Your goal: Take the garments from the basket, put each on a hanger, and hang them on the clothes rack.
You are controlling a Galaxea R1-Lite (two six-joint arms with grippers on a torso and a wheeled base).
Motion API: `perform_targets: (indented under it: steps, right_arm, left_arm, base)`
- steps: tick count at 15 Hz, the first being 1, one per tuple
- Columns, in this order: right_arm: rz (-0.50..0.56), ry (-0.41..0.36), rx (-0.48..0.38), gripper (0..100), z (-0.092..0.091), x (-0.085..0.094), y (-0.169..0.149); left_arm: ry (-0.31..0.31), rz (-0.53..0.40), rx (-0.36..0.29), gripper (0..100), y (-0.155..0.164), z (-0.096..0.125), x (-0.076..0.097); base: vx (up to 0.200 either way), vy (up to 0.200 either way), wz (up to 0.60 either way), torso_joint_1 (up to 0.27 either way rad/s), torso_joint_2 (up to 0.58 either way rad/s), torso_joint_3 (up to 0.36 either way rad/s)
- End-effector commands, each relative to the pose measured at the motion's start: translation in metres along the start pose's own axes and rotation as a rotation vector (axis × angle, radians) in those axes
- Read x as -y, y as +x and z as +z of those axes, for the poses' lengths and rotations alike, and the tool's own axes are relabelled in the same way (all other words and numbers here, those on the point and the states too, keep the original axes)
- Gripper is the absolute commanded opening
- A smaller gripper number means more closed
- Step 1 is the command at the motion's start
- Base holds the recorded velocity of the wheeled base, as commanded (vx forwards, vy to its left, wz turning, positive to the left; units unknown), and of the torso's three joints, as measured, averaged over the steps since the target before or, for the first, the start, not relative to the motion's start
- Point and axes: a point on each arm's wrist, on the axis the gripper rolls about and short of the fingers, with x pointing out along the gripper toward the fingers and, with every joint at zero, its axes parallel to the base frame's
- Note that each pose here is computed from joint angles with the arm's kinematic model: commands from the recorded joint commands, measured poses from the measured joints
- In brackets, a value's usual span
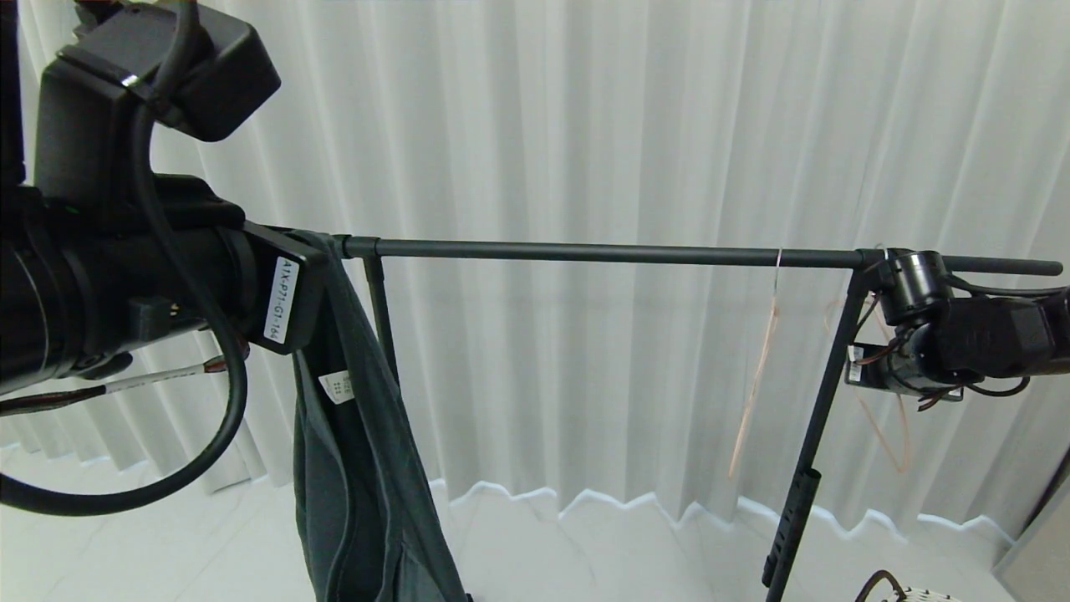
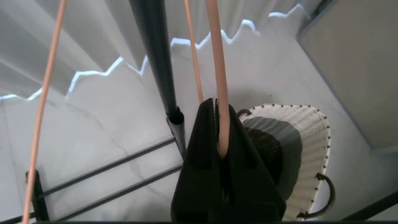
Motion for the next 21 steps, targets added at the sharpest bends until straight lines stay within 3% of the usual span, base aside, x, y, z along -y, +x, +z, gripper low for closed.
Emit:
perform_targets:
  steps: [1, 12, 17, 19, 21]
  right_arm:
    - [0.009, 0.007, 0.021, 0, 0.005, 0.003, -0.010]
    - [0.049, -0.027, 0.152, 0, 0.026, 0.023, -0.064]
    - [0.065, -0.081, 0.193, 0, 0.015, 0.050, -0.104]
    - [0.059, -0.110, 0.175, 0, -0.005, 0.066, -0.115]
    - [0.078, -0.104, 0.197, 0, -0.012, 0.075, -0.130]
  left_arm:
    - [-0.002, 0.000, 0.003, 0, -0.001, 0.000, -0.001]
    - [-0.006, 0.004, 0.014, 0, -0.004, 0.001, -0.003]
    - [-0.009, 0.009, 0.026, 0, -0.009, 0.002, -0.006]
    - [-0.011, 0.008, 0.032, 0, -0.010, 0.003, -0.007]
    - [-0.012, 0.013, 0.036, 0, -0.011, 0.004, -0.007]
  base:
    - [0.000, 0.000, 0.00, 0.000, 0.00, 0.000]
    - [0.000, 0.000, 0.00, 0.000, 0.00, 0.000]
    - [0.000, 0.000, 0.00, 0.000, 0.00, 0.000]
    - [0.000, 0.000, 0.00, 0.000, 0.00, 0.000]
    - [0.000, 0.000, 0.00, 0.000, 0.00, 0.000]
